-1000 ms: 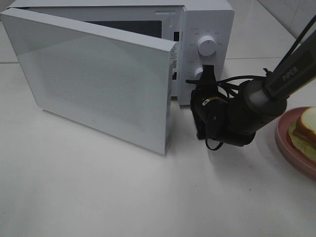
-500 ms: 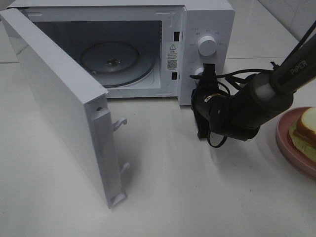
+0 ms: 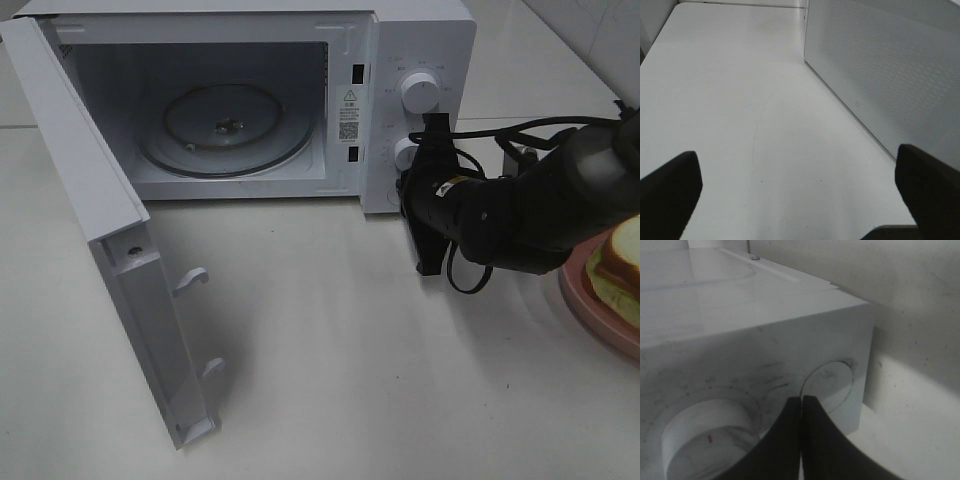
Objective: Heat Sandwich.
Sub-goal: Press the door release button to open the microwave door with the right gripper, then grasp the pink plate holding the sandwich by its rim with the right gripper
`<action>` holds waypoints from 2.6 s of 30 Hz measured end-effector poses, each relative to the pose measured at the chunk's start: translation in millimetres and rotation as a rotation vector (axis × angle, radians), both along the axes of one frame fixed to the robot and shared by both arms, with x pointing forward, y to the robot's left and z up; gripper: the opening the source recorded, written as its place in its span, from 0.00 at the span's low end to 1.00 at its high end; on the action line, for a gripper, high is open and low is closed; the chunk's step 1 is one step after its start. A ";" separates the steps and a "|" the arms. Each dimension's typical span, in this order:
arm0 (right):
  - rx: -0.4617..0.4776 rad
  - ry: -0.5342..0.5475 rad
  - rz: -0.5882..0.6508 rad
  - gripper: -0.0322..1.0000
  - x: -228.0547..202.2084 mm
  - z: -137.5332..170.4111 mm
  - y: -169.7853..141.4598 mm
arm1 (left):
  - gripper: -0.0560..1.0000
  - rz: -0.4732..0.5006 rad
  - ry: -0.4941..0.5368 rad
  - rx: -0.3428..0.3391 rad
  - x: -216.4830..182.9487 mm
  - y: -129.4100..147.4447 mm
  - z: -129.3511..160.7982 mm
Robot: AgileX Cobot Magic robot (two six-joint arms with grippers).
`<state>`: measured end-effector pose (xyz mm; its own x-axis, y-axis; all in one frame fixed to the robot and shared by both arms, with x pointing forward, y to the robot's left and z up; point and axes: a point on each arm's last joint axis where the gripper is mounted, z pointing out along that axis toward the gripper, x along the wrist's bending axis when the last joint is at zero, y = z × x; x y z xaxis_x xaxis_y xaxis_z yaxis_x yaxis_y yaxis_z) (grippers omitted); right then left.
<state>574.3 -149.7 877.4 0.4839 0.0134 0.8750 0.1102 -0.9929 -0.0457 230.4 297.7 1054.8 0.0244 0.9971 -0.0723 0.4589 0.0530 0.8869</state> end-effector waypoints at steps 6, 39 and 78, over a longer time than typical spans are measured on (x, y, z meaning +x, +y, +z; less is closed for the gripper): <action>-0.033 0.053 0.076 0.03 -13.9 5.6 -1.3 | 0.98 0.000 0.000 0.000 0.0 0.0 0.0; -0.987 0.192 1.223 0.07 -89.9 69.8 -12.9 | 0.98 0.000 0.000 0.000 0.0 0.0 0.0; -1.250 0.451 1.481 0.99 -103.2 108.0 -78.1 | 0.98 0.000 0.000 0.000 0.0 0.0 0.0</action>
<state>471.1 -227.8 985.5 -0.3348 0.9372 -0.0973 0.9107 0.3484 0.2219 230.4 297.7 1054.8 0.0244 0.9971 -0.0723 0.4589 0.0530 0.8869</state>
